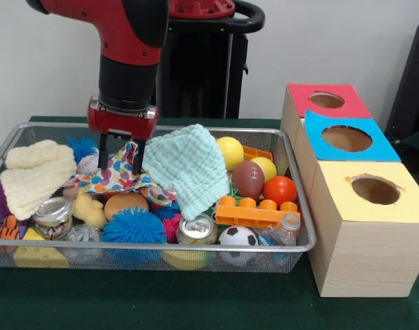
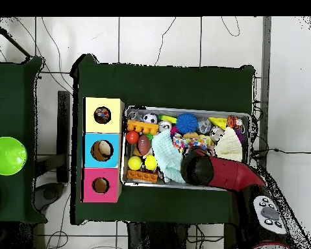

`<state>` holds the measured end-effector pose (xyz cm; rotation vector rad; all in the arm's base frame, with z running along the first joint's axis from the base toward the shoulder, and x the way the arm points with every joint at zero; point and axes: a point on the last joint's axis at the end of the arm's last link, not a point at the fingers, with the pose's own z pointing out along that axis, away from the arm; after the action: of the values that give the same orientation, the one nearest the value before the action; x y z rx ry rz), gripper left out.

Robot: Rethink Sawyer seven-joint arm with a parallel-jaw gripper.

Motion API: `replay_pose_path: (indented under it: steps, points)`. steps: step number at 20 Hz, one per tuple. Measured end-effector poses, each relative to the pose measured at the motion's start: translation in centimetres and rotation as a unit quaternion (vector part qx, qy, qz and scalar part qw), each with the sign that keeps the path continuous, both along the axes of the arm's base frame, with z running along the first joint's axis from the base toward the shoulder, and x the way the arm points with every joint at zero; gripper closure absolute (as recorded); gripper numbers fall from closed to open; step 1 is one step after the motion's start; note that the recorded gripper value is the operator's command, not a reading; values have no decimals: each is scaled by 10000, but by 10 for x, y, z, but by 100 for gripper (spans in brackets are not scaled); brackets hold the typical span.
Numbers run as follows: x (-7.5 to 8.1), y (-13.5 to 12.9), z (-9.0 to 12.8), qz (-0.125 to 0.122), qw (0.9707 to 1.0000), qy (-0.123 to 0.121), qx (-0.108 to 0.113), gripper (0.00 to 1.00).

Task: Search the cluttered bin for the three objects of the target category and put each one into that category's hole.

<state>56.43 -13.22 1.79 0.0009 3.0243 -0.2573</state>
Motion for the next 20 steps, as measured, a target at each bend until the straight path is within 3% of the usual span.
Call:
replay_pose_path:
  steps: [8,20]
  points:
    - [-4,5,-17,55,10000,-40,47,0]
    - [-9,14,-21,145,9999,46,-6,0]
